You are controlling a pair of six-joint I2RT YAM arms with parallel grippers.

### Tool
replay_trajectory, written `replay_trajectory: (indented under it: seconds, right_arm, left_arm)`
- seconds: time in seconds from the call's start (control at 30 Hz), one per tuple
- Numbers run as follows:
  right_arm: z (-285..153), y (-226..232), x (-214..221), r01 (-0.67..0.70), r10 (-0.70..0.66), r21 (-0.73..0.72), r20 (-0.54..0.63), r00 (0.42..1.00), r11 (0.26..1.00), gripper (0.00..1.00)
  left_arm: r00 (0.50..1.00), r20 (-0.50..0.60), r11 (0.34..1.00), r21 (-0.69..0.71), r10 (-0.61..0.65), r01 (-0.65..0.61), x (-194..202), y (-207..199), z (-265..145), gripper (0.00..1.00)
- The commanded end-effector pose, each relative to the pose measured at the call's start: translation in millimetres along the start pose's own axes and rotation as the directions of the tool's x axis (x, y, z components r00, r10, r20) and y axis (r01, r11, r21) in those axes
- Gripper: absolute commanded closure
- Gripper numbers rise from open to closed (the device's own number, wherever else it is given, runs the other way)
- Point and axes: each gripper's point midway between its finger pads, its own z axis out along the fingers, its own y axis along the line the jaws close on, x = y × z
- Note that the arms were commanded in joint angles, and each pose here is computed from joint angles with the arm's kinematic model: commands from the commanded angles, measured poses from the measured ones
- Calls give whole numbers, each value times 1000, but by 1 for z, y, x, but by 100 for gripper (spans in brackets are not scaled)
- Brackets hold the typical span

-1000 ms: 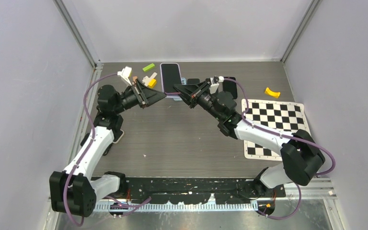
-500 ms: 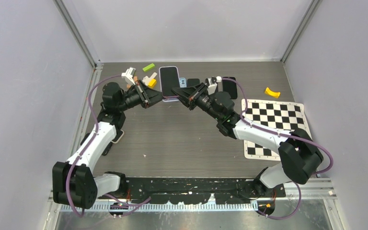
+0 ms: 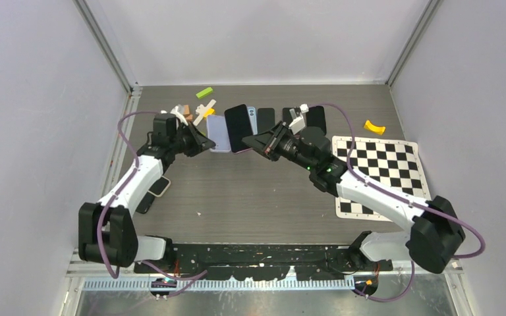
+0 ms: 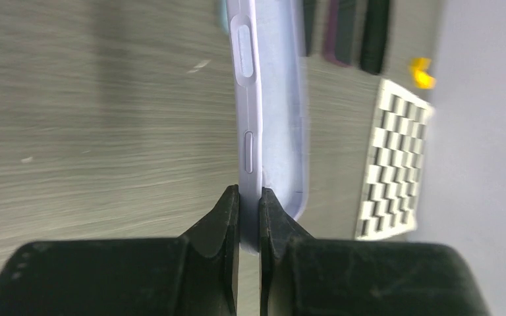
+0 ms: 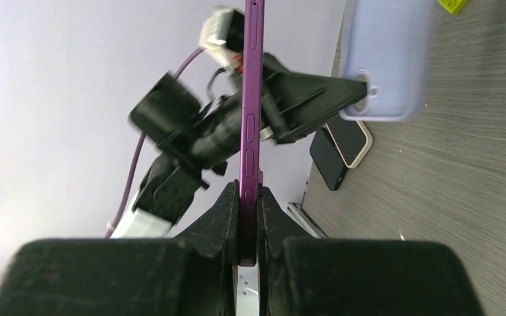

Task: Take the phone out of the phone case
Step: Place the phone case at the center of the board.

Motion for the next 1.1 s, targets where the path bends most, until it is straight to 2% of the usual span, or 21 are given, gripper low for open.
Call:
replay_trajectory:
  seconds: [0.0, 0.2, 0.33, 0.57, 0.77, 0.9, 1.07]
  right_arm:
    - [-13, 5, -7, 156, -156, 8, 33, 987, 988, 99]
    - [8, -58, -6, 147, -151, 193, 6, 988, 970, 99]
    - [31, -97, 1, 137, -132, 276, -38, 991, 951, 99]
    - [75, -148, 22, 80, -43, 325, -120, 992, 942, 100]
    - [97, -179, 27, 100, -46, 374, -151, 987, 922, 99]
    - [106, -204, 40, 84, -7, 401, -189, 982, 912, 99]
    - [118, -217, 57, 56, 40, 397, -229, 973, 916, 99]
  left_arm:
    - [998, 29, 977, -205, 61, -54, -3, 49, 6, 100]
    - [997, -47, 952, -297, 68, -79, 15, 84, 17, 100]
    - [992, -106, 961, -262, 62, -88, 29, 88, 27, 100]
    - [981, -192, 949, -302, 29, -87, 41, 109, 36, 100]
    - [975, -221, 930, -352, 29, -108, 40, 118, 32, 99]
    - [976, -218, 899, -424, 16, -109, 38, 130, 27, 91]
    - [981, -194, 881, -462, 10, -100, 34, 134, 22, 63]
